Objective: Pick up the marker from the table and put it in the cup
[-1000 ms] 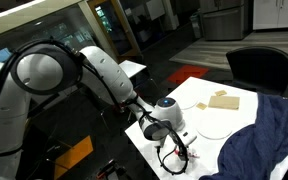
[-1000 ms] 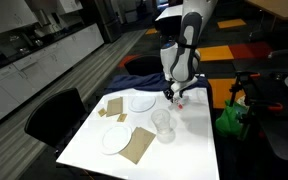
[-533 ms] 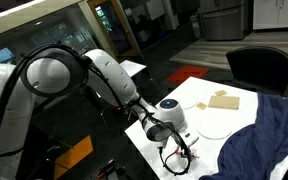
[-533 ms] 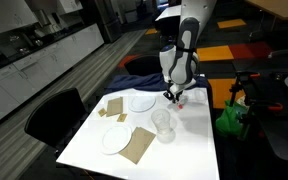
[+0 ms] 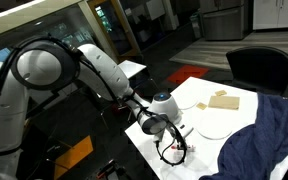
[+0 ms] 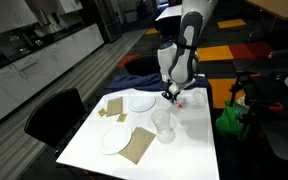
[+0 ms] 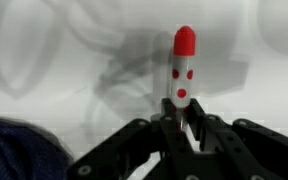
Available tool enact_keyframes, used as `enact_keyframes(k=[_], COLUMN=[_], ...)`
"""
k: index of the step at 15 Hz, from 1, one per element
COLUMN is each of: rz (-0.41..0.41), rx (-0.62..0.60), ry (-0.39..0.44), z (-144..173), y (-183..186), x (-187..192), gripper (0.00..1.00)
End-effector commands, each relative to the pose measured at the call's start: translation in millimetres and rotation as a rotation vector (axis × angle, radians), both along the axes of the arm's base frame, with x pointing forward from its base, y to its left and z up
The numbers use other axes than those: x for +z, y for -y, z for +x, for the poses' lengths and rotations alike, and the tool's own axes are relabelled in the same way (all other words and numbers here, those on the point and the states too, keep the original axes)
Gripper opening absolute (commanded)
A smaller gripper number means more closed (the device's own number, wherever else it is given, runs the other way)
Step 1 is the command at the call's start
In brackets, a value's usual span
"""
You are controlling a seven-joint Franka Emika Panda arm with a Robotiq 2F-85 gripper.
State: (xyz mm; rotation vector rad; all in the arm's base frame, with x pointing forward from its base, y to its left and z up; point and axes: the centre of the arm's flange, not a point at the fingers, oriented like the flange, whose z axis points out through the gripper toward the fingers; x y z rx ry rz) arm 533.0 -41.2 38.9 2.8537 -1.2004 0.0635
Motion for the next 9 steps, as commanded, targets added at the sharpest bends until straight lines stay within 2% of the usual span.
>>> enact_keyframes(k=[1, 4, 9], rz=[-0.03, -0.059, -0.147], rx=[0.083, 0.177, 0.365], ry=[-0.016, -0.06, -0.085], z=[-9, -6, 2], y=[-22, -35, -46], x=[55, 85, 138], gripper=[0.05, 0.05, 0.05])
